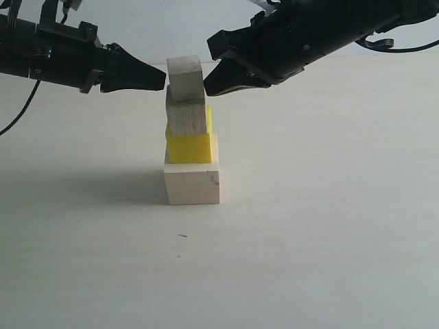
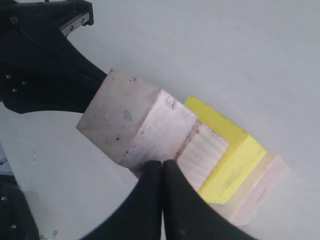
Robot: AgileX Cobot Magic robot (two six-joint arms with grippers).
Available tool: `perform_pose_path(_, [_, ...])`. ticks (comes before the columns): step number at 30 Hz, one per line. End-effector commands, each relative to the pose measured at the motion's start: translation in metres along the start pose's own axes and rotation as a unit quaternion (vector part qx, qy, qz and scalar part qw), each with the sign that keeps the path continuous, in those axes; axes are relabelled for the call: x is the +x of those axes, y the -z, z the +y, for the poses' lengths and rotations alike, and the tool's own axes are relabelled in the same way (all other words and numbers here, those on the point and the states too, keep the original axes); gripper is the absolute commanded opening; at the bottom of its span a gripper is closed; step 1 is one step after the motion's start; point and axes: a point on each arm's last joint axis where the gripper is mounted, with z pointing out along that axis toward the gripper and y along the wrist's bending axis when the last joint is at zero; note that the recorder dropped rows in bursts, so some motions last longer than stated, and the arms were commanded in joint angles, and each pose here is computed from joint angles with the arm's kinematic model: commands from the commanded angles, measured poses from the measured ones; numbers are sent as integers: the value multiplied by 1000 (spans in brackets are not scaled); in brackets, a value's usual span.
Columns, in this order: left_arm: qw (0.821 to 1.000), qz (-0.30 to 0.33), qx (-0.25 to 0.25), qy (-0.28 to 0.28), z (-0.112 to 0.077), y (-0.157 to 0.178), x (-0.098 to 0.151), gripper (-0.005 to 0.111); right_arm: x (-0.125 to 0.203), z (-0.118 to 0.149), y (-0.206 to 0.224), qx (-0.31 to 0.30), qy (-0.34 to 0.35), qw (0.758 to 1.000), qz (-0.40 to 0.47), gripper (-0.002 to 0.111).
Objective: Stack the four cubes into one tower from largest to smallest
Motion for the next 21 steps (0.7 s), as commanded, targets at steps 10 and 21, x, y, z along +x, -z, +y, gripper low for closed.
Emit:
perform_pose_path(10, [1000, -6, 0, -1, -2, 2, -3, 0, 0, 3, 1, -13, 5, 1000, 7, 0])
perform_pose_path(21, [999, -17, -26, -22, -5, 26, -11, 0, -12, 1, 29, 110, 44, 991, -56, 0])
